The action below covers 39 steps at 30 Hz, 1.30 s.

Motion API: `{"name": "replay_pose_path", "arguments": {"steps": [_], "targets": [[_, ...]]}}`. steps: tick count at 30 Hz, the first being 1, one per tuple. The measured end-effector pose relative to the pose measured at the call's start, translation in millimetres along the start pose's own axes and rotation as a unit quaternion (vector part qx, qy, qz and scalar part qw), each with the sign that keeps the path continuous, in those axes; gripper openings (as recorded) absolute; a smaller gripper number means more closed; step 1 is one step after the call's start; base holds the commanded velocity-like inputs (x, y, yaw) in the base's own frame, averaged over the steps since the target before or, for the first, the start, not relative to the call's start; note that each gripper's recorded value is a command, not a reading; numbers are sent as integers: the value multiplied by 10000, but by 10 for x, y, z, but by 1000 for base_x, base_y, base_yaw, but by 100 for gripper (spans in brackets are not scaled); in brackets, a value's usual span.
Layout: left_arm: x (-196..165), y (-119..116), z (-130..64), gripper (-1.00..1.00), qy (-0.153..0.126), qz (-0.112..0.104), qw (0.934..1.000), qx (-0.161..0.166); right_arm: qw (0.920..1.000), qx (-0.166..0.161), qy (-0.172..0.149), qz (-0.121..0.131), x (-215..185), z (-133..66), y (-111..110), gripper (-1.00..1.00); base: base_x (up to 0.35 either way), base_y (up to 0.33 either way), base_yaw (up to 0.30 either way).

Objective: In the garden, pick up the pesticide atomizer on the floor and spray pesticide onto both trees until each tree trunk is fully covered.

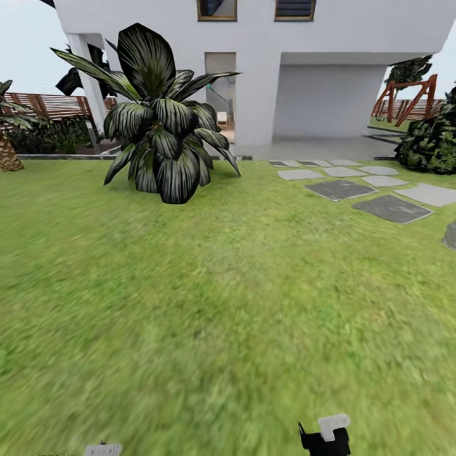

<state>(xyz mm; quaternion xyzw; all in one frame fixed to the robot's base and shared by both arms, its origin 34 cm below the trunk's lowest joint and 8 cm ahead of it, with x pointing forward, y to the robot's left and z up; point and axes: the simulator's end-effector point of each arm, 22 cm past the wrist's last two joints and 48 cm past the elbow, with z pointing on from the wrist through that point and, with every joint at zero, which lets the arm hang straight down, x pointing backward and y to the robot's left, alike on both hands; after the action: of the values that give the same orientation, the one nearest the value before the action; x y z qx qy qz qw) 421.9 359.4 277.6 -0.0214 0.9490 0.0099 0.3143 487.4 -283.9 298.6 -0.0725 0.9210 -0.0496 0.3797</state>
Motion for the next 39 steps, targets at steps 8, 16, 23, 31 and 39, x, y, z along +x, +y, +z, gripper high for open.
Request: {"name": "replay_pose_path", "arguments": {"steps": [8,16,23,31,39], "targets": [[-1,0,0,-100,0,1,10000,0,10000,0,0,0,1,0,0,100,-339,0,-300],[-1,-1,0,-100,0,3,10000,2,10000,0,1,0,2,-1,0,100,-338,0,-300],[-2,0,1,-100,-1,-1,10000,0,10000,0,1,0,1,-1,0,100,-339,0,-300],[0,0,0,-100,0,1,10000,1,10000,0,0,0,0,0,0,100,-339,0,-300],[-1,0,0,-100,-1,-1,10000,0,10000,0,0,0,0,0,0,100,-339,0,-300]]}}
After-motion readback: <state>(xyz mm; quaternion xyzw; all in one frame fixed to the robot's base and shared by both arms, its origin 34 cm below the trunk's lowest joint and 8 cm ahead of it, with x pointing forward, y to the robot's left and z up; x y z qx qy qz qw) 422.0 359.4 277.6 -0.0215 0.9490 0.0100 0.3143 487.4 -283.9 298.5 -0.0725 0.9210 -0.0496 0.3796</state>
